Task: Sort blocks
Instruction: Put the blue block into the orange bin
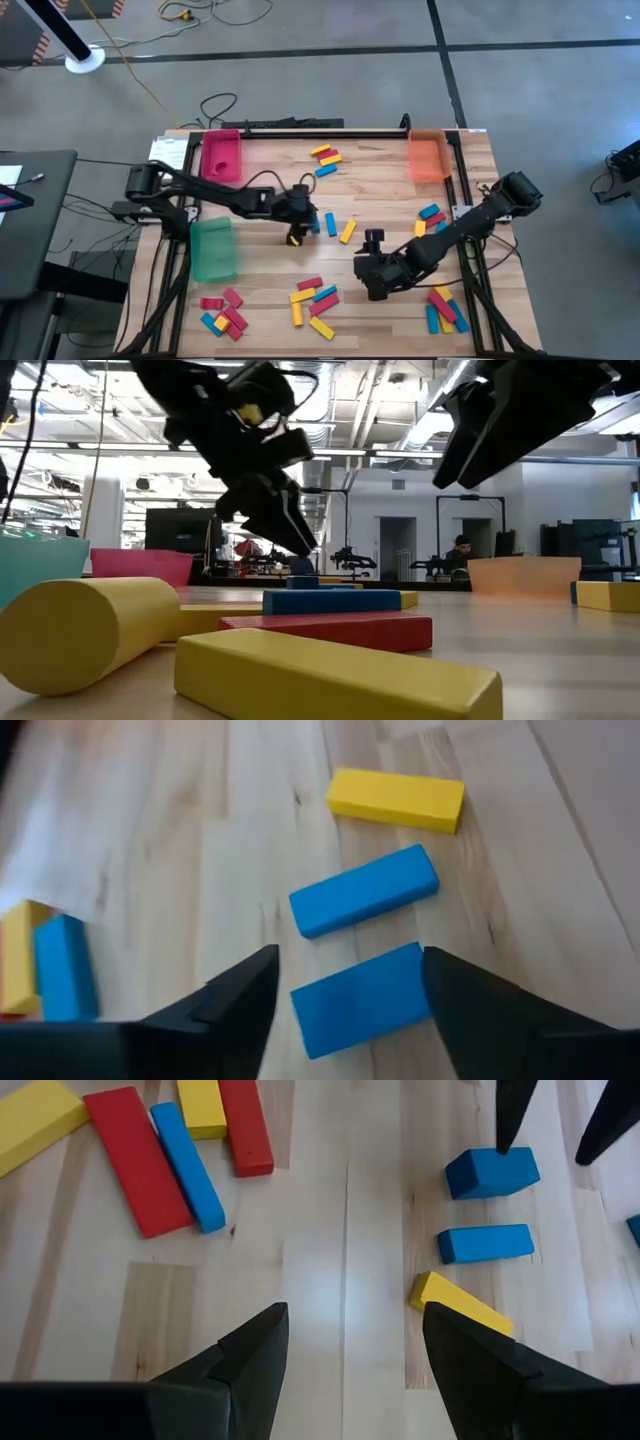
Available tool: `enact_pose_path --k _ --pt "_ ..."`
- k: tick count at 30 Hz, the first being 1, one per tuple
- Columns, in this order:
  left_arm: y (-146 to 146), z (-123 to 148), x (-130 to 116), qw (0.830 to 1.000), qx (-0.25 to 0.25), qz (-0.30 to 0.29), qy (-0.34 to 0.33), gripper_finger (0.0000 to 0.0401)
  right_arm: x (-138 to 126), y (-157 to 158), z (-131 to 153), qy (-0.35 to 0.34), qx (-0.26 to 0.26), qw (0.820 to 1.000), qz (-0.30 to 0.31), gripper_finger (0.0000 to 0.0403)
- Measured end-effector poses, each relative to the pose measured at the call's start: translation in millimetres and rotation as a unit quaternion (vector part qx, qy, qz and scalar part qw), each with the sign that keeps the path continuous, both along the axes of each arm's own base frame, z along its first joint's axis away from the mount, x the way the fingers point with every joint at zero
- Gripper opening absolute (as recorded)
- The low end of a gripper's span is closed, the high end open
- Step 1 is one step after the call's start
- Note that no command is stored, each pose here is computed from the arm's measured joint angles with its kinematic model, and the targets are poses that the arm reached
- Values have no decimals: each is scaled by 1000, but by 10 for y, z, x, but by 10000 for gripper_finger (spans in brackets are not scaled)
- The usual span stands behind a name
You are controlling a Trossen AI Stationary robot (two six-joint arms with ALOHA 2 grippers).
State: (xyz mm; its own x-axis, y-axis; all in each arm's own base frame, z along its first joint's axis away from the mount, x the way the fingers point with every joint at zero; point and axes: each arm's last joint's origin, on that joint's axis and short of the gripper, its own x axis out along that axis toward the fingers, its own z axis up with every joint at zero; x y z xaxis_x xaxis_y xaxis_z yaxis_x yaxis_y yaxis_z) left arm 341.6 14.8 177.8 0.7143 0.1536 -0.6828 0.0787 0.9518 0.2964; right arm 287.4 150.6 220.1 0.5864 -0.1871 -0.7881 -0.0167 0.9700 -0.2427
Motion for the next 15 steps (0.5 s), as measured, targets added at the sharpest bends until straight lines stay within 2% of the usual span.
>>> enact_pose_path --k 5,8,15 --pt "-1 7 77 1000 -15 7 23 326 -2 4 0 0 0 1000 1 249" --pt "-24 8 74 999 -14 -30 34 357 -3 4 0 0 0 1000 1 249" --pt "-118 -32 31 989 45 -118 75 368 -10 20 0 0 -1 1000 4 249"
